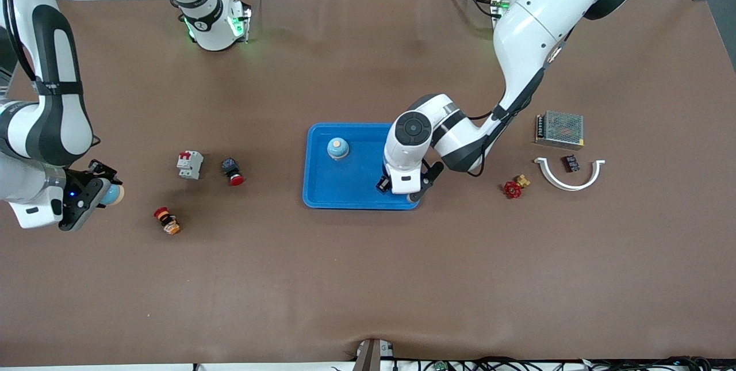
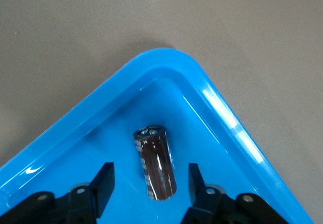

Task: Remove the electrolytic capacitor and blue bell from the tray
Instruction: 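Grasp the second capacitor with the left gripper while the right gripper carries the bell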

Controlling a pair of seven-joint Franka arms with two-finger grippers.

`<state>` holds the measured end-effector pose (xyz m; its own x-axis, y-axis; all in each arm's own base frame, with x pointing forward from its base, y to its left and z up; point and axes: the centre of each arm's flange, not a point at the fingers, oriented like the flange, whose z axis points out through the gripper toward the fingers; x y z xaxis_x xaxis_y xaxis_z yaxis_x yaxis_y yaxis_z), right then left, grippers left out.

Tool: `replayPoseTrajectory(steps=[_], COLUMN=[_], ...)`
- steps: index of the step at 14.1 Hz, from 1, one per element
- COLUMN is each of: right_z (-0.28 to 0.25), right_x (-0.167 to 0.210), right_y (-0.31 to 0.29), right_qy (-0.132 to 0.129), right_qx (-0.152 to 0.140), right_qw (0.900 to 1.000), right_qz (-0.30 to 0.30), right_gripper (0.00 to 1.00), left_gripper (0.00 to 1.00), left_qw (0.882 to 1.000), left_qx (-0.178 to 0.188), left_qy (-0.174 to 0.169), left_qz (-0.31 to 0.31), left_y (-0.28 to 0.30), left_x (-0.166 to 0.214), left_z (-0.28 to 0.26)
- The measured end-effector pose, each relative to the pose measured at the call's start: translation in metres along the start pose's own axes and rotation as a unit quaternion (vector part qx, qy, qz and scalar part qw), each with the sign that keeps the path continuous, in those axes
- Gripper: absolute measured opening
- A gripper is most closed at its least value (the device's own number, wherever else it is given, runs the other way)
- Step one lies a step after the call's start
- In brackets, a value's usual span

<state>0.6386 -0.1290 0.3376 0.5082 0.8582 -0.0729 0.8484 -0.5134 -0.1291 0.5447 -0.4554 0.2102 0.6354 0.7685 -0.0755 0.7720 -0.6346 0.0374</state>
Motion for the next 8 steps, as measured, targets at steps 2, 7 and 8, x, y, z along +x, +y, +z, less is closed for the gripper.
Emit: replayPoseTrajectory(steps=[2,7,8], right_z=[0.013,0.058,0.069], right_x=[-0.019,-0.066,-0.072], right_y=[0.004,0.006,0.004], right_qy=[0.003,0.008,0.009], right_qx=[-0.003,-0.008,-0.01], right_qw=[1.0,1.0,1.0], right_qz=[-0.012,-0.024,-0.024], right_gripper=[0.67,0.67,0.67], left_gripper=[0.58,0.5,0.44], left_qw=[1.0,1.0,1.0], left_qx=[0.002,0.004,0.004], left_qy=[0.004,0.0,-0.001], left_qz=[-0.004,-0.01,-0.01], left_y=[-0.001,-0.002,-0.003], left_x=[0.001,-0.002,-0.002], left_z=[0.008,0.022,0.024])
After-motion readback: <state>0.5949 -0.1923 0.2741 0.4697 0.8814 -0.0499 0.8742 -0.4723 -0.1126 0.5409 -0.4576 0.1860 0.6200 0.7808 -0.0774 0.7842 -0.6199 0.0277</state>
